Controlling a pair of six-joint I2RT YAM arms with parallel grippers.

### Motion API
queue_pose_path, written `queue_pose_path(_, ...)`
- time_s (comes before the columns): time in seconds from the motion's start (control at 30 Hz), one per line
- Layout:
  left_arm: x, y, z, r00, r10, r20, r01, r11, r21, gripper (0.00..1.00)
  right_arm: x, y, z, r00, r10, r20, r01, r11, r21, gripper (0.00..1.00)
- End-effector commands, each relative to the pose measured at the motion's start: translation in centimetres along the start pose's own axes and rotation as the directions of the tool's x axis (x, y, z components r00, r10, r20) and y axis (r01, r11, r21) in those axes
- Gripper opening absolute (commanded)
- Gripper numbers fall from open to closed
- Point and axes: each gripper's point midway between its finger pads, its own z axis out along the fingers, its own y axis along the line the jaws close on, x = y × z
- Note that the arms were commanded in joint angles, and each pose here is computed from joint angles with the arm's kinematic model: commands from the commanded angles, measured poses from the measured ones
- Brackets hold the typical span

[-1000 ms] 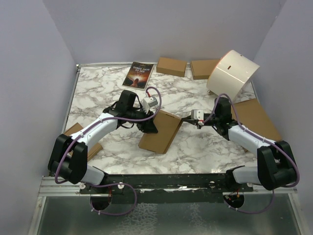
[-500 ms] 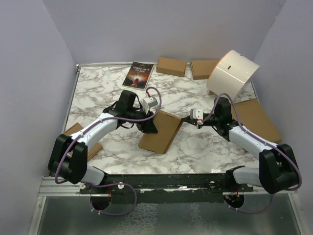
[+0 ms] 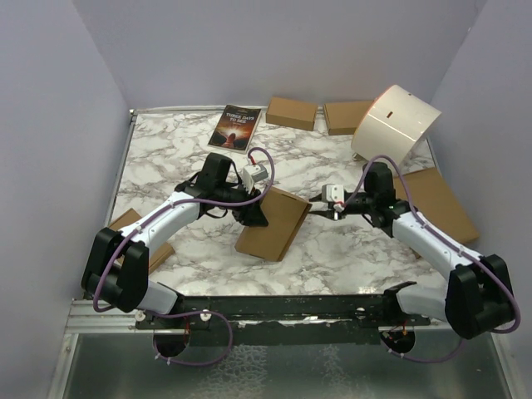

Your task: Fold the paper box

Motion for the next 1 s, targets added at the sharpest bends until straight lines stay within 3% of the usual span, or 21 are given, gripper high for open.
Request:
queue_pose_path(0.0,0.7,1.6,0.1,0.999,0.023,-0.032,-0.025,0.997,-0.069,0.0,-1.1,-0.3,-1.5,0.999,-0.027,-0.033,0.028,0.999,0.02,0.38)
queue_pose_path(0.17,0.7,1.7,0.1,0.999,0.023,-0.03,-0.025,0.997,-0.071,0.0,0.3,-1.3,-3.2,0.993,0.091,-0.076,-0.083,0.992,0.099,0.36)
queue_pose_path(0.3,0.6,1.6,0.1,0.999,0.024,-0.025,-0.025,0.997,-0.07,0.0,4.2,-0.8,-3.2,0.941,0.291,-0.173,-0.267,0.952,0.148,0.09)
queue_pose_path(0.4,0.5,1.6,0.1,0.999,0.023,-0.024,-0.024,0.997,-0.068,0.0,6.1,0.2,-2.5,0.865,0.454,-0.215,-0.435,0.891,0.129,0.03)
queue_pose_path(0.63,0.5,1.6,0.1,1.0,0.021,-0.02,-0.022,0.997,-0.069,0.0,5.3,1.7,-0.3,0.697,0.703,-0.145,-0.705,0.708,0.042,0.01)
queue_pose_path(0.77,0.5,1.6,0.1,1.0,0.018,-0.019,-0.02,0.997,-0.072,0.0,4.0,2.8,0.7,0.568,0.819,-0.082,-0.822,0.569,-0.015,0.01)
queue_pose_path(0.83,0.4,1.6,0.1,1.0,0.019,-0.015,-0.02,0.997,-0.071,0.0,3.5,3.5,1.6,0.549,0.831,-0.09,-0.835,0.549,-0.032,0.01)
queue_pose_path(0.97,0.2,1.5,0.1,1.0,0.02,-0.009,-0.021,0.998,-0.067,0.0,2.2,4.3,3.7,0.568,0.815,-0.116,-0.823,0.566,-0.056,0.01)
